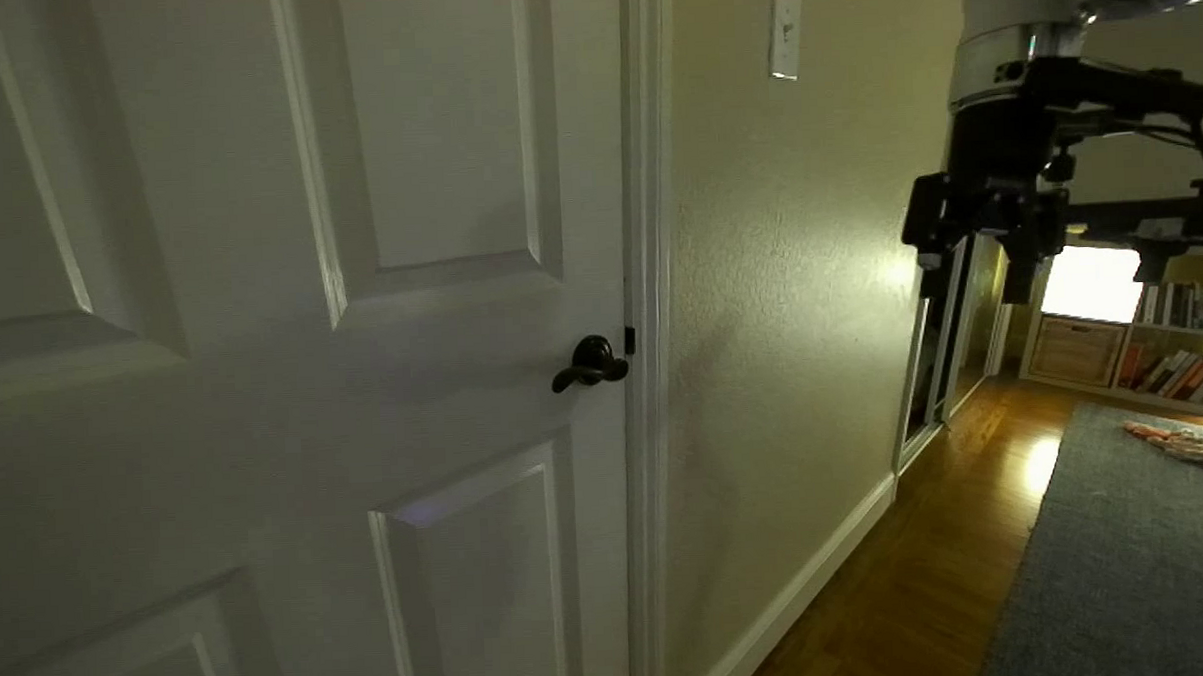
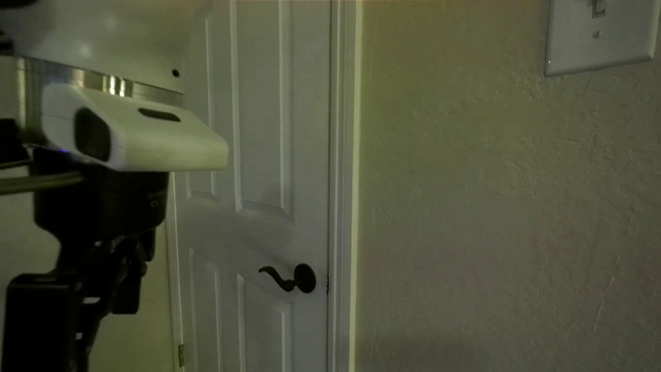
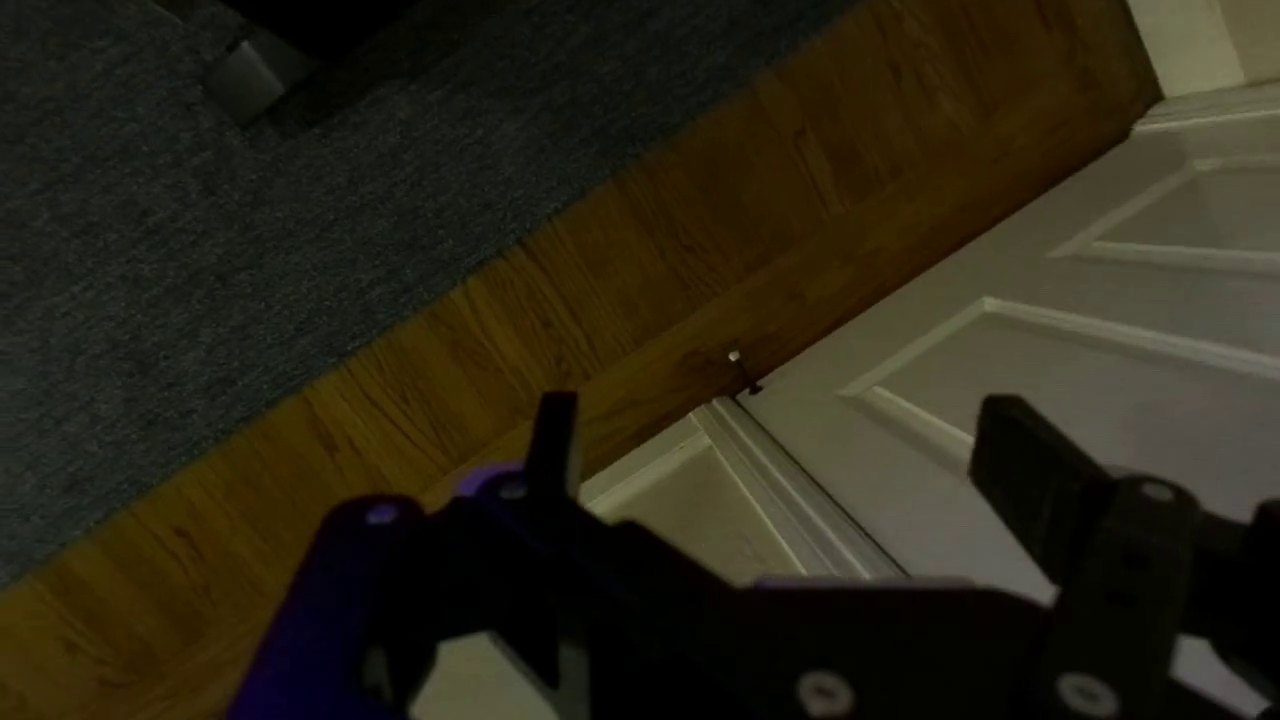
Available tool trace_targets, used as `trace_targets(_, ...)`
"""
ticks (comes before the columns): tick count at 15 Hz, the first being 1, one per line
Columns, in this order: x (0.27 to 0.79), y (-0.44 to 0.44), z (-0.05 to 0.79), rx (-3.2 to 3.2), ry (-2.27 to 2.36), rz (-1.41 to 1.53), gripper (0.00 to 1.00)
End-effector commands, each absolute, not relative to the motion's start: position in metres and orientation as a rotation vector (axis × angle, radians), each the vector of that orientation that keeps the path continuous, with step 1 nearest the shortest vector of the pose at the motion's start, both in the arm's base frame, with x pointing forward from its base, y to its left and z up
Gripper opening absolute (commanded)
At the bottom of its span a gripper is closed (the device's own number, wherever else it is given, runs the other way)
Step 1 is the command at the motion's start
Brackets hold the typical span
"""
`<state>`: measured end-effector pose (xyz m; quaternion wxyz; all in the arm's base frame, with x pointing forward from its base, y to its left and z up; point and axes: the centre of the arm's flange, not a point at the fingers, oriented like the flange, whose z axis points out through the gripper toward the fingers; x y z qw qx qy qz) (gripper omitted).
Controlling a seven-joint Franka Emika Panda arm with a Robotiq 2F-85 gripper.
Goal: Open the door
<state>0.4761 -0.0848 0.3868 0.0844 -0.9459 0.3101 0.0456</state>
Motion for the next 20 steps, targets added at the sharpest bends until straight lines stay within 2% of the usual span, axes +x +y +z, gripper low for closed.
trace_targets(1,0.518,-0.068,0.380,-2.776,1.060,0.154,1.00)
trace_targets(4,0.524,-0.065,0.386,-2.814,0.910,0.208,1.00)
trace_targets(12,0.523,-0.063,0.382,-2.828,0.932,0.182,1.00)
trace_targets(20,0.582,-0.019,0.350,-2.681,1.194,0.158,1.00)
